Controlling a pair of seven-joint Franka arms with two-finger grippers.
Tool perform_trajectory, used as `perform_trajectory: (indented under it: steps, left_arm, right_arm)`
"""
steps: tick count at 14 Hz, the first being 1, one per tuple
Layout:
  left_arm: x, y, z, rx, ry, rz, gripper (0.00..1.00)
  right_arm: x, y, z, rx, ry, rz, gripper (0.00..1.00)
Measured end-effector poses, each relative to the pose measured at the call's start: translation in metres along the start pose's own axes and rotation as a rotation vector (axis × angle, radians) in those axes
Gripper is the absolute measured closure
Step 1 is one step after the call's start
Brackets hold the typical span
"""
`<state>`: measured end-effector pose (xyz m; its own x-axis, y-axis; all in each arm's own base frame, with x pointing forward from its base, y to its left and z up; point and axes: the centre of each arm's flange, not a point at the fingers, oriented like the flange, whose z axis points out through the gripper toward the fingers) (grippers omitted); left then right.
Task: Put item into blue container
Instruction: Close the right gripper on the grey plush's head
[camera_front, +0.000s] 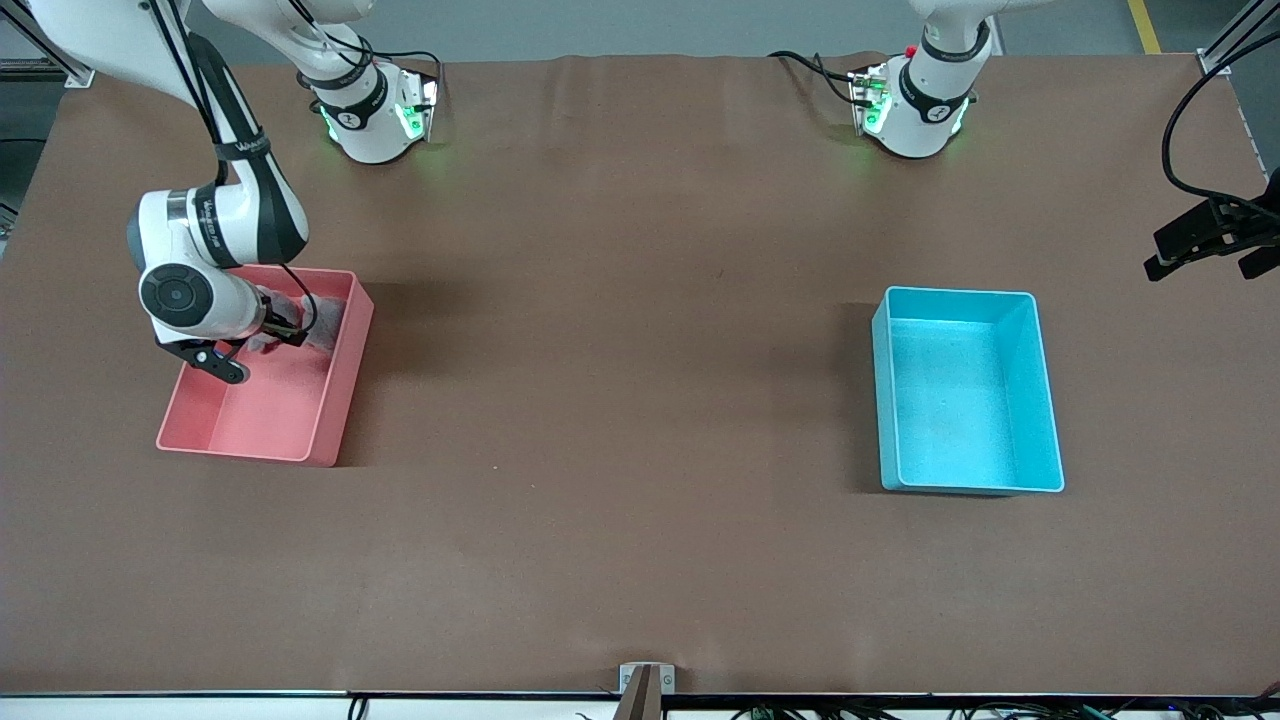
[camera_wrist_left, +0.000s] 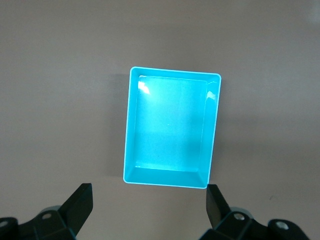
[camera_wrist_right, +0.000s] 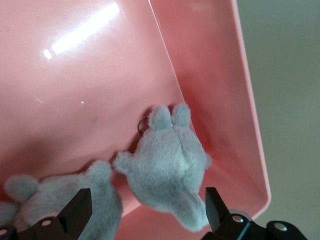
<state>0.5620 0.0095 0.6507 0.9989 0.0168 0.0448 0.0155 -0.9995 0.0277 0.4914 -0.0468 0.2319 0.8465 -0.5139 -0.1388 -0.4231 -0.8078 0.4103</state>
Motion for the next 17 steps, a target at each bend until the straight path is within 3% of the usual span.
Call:
perform_trajectory:
  steps: [17]
  left_arm:
    - [0.000, 0.000, 0.000, 0.000, 0.000, -0.001, 0.00]
  right_arm:
    - [0.004, -0.002, 0.050, -0.038, -0.080, 0.001, 0.00]
